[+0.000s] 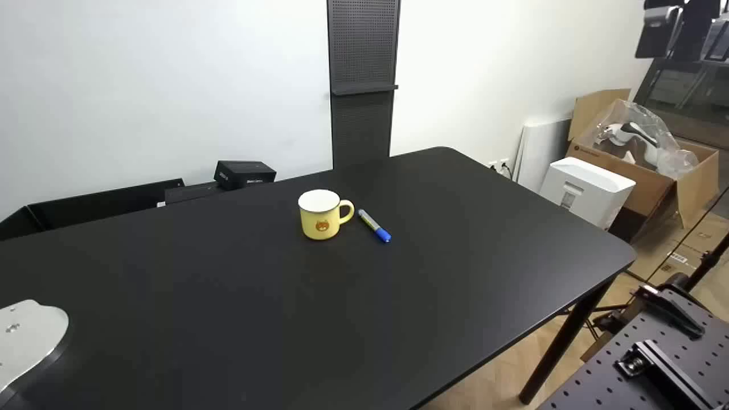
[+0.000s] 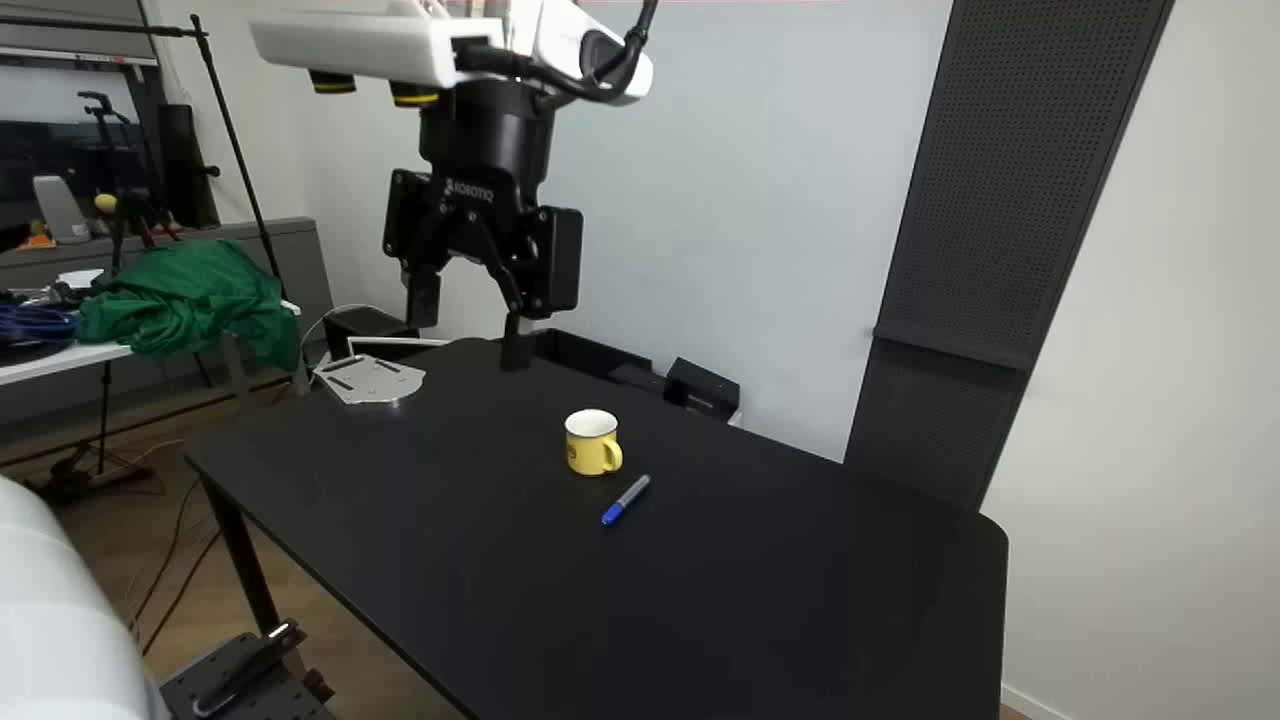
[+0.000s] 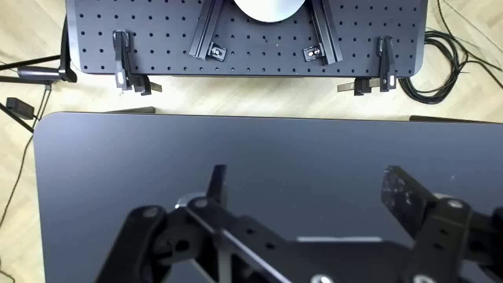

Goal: Put the marker into the cup.

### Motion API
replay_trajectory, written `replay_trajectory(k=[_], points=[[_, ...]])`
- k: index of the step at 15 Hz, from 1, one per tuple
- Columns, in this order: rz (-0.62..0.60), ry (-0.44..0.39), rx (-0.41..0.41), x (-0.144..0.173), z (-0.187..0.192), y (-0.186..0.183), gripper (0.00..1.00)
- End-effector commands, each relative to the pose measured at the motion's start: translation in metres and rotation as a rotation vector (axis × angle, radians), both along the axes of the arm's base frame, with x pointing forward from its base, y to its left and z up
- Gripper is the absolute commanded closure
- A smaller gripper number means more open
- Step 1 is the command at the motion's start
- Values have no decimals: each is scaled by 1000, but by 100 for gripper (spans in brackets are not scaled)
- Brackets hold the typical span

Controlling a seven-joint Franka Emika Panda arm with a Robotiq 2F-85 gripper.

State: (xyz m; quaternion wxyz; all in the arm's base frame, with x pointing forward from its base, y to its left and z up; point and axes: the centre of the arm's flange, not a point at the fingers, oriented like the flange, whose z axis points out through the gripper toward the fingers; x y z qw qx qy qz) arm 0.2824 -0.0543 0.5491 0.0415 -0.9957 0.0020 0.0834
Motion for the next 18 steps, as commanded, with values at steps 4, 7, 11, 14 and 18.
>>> replay_trajectory(k=[4,7,11,14,18], points=[[0,-2,0,0,0,0,0],[0,-2,0,0,0,0,0],[-26,3,-11,3,0,-2,0],[-60,-57,-39,29,-3,-15,0],[-93,-183,-133,85,-14,-40,0]])
